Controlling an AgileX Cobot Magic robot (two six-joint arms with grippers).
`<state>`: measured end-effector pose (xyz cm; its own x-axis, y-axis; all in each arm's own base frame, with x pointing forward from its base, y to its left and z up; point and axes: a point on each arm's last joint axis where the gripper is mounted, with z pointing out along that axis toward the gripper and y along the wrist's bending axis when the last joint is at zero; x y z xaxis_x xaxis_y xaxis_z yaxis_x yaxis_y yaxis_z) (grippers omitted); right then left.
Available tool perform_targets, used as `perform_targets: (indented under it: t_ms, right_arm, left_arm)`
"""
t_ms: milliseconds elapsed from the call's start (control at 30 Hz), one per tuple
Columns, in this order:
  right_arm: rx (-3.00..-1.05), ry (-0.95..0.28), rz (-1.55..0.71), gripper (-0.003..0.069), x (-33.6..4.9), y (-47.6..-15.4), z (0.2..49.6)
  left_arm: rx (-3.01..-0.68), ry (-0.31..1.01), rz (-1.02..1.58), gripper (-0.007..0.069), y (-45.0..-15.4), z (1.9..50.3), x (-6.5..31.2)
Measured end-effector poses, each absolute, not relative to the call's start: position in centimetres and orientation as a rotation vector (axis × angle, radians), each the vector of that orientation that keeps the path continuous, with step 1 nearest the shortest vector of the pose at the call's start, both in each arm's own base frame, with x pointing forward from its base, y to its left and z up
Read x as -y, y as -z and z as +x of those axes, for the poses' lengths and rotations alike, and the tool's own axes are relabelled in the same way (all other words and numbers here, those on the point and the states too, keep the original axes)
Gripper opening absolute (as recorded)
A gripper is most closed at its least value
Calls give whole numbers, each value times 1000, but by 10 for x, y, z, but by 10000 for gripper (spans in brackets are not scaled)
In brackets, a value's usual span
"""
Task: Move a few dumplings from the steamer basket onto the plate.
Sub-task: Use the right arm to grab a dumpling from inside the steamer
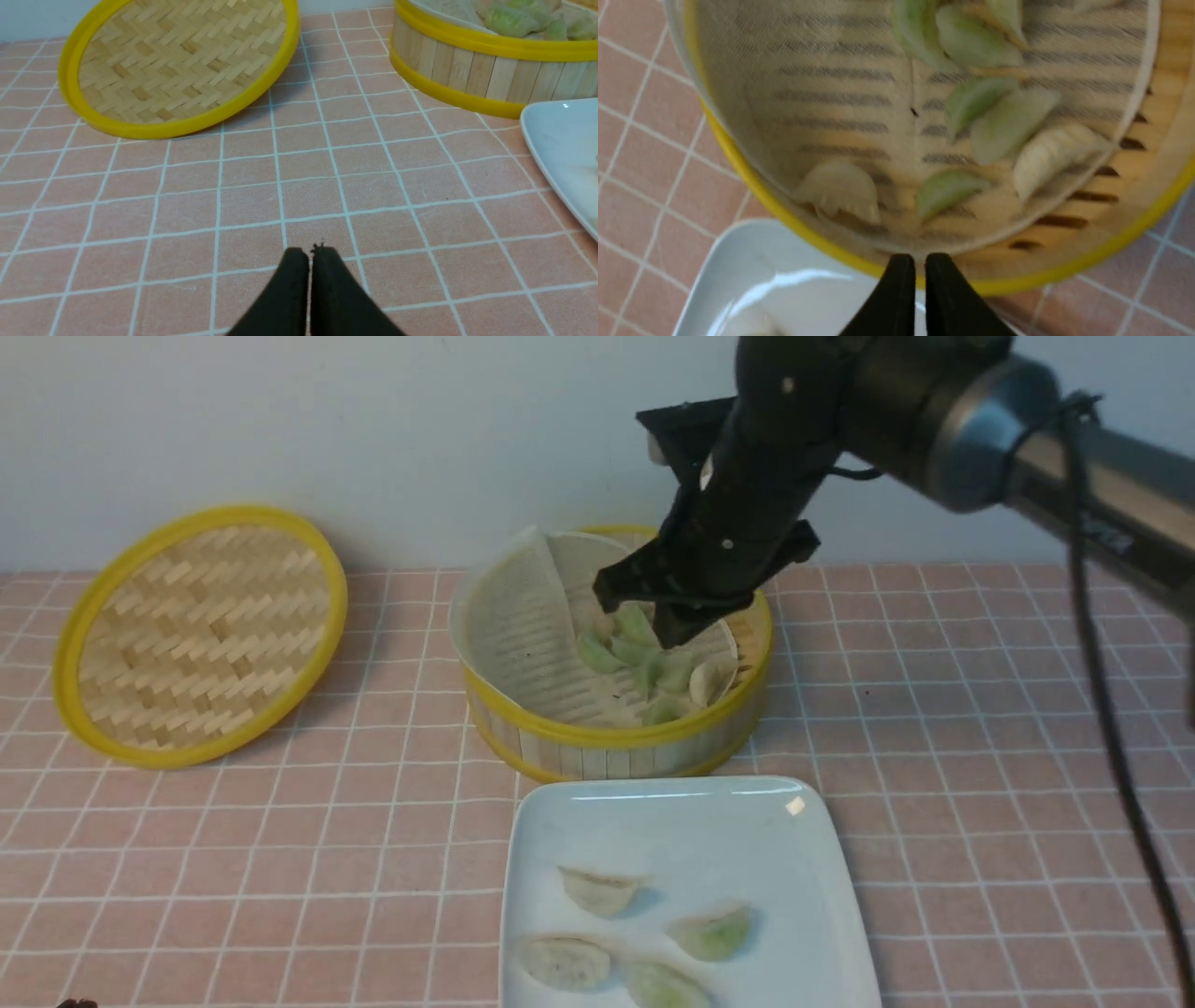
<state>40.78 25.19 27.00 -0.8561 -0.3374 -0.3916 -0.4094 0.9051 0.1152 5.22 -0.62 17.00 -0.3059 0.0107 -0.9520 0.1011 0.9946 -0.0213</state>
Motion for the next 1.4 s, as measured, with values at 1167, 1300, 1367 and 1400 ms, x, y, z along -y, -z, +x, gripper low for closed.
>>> perform_targets:
  t_ms: [1167,1300,1367,1400]
  right_arm:
    - [-2814,-138,-522,307,-265,-188,438]
    - [-2738,-180,-509,304,-261,-230,432]
    - [-2696,-220,-500,304,-259,-254,426]
    - [-2689,-233,-500,304,-259,-259,424]
  left_arm:
    - [-1880,89,82,-6,-170,52,6]
    - [-1880,89,82,-6,-170,52,6]
    - [-1880,89,82,-6,-170,52,6]
    - [-1880,89,82,-6,-170,52,6]
